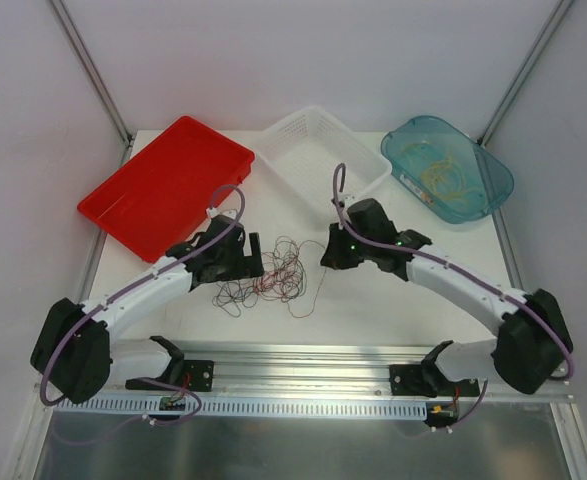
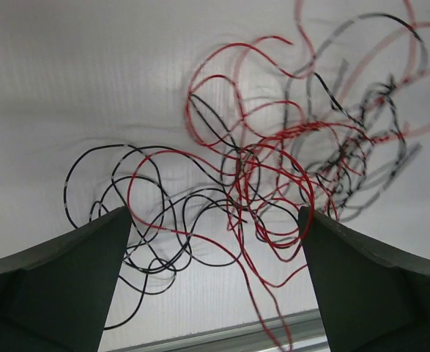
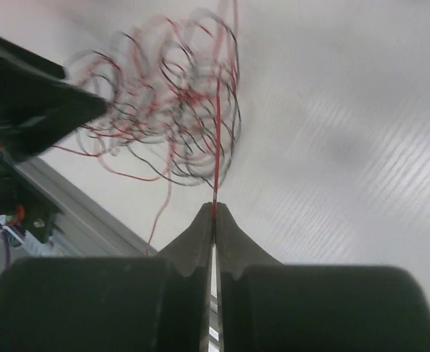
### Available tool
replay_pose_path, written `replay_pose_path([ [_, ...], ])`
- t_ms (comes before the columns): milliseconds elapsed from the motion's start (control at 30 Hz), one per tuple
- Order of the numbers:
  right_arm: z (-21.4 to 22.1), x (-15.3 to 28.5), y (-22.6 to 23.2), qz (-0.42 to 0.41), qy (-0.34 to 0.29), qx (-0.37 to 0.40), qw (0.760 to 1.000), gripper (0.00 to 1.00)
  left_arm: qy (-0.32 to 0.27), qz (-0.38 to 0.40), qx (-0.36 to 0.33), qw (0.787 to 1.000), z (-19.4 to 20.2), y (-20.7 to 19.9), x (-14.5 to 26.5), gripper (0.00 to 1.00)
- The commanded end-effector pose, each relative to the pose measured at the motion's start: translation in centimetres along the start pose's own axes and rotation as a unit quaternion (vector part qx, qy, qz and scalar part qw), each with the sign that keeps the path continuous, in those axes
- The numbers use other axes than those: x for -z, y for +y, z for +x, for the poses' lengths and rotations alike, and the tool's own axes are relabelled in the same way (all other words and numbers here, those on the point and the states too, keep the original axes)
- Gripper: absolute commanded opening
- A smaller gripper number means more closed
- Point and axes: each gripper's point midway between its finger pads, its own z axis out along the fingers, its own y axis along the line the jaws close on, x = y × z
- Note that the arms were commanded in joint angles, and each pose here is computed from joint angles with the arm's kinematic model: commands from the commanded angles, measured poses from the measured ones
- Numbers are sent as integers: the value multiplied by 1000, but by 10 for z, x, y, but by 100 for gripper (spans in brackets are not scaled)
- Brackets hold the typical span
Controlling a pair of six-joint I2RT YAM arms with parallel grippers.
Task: Untangle the cables
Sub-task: Untie the cable.
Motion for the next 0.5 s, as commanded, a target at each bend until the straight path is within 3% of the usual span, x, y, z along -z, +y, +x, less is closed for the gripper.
replay_pose_path([
  [0, -37, 72, 21, -1, -60, 68, 996, 1, -16, -26, 37, 999, -13, -2, -10, 99],
  [267, -70, 189, 33, 35, -132, 165, 977, 1, 42, -34, 55, 997, 2, -10, -34, 90],
  [467, -67, 201, 40, 17, -134, 175, 975, 1, 32, 22, 63, 997, -8, -35, -14, 90],
])
